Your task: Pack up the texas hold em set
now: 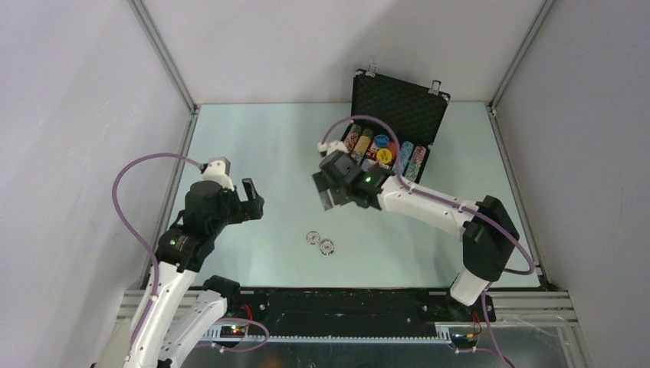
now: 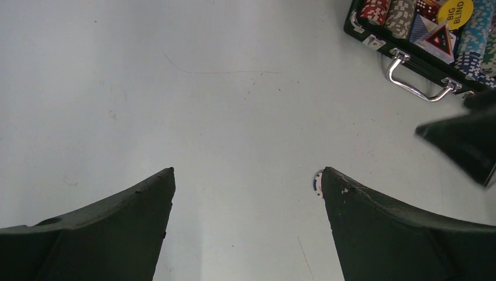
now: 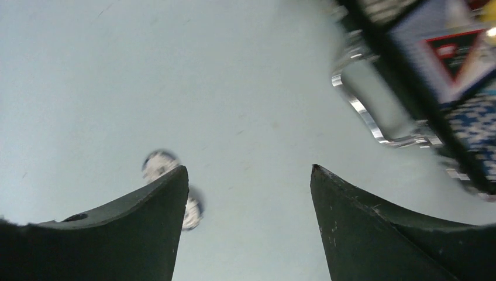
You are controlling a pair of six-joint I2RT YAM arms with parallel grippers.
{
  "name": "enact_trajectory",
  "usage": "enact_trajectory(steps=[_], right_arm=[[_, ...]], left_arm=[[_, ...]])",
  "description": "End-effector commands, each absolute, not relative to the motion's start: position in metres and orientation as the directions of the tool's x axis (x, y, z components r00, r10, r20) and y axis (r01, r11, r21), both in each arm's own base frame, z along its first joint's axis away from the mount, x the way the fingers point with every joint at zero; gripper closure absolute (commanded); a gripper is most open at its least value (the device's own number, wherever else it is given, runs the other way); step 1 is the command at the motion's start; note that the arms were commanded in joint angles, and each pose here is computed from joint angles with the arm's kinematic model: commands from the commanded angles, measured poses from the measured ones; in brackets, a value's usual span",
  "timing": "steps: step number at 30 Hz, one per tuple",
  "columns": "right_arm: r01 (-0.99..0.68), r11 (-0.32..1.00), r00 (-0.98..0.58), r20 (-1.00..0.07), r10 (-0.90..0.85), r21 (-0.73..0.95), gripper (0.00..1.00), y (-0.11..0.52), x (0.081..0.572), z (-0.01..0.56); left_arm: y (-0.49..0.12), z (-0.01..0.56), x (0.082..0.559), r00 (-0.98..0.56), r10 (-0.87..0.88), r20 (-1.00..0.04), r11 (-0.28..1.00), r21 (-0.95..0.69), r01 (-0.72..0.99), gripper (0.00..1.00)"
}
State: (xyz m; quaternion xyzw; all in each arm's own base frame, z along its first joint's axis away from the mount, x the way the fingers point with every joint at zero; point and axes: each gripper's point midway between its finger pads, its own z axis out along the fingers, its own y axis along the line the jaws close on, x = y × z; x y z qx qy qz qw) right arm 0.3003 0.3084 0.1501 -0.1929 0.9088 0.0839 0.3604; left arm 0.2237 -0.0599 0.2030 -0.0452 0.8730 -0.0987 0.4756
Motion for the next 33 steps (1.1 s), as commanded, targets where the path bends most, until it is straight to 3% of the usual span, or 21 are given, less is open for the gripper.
enact_trajectory(steps=[1, 17, 33], right_arm=[[-0.468, 0.881, -0.705, -0.631, -0.325, 0.069, 0.21, 0.342, 0.263, 0.122], [-0.54, 0.837, -0.74, -0.524, -0.423, 0.087, 0.2, 0.405, 0.224, 0.048], [-0.569, 0.822, -0.728, -0.473, -0.495, 0.015, 0.35, 0.41, 0.213, 0.026]], left_arm=[[-0.059, 0.204, 0.229, -0.53, -0.161, -0.832, 0.978, -0.205, 0.025, 0.0], [-0.038, 0.206, 0.231, -0.504, -0.175, -0.846, 0.985, -0.158, -0.077, 0.0], [-0.042, 0.206, 0.23, -0.506, -0.176, -0.844, 0.984, -0.168, -0.062, 0.0]])
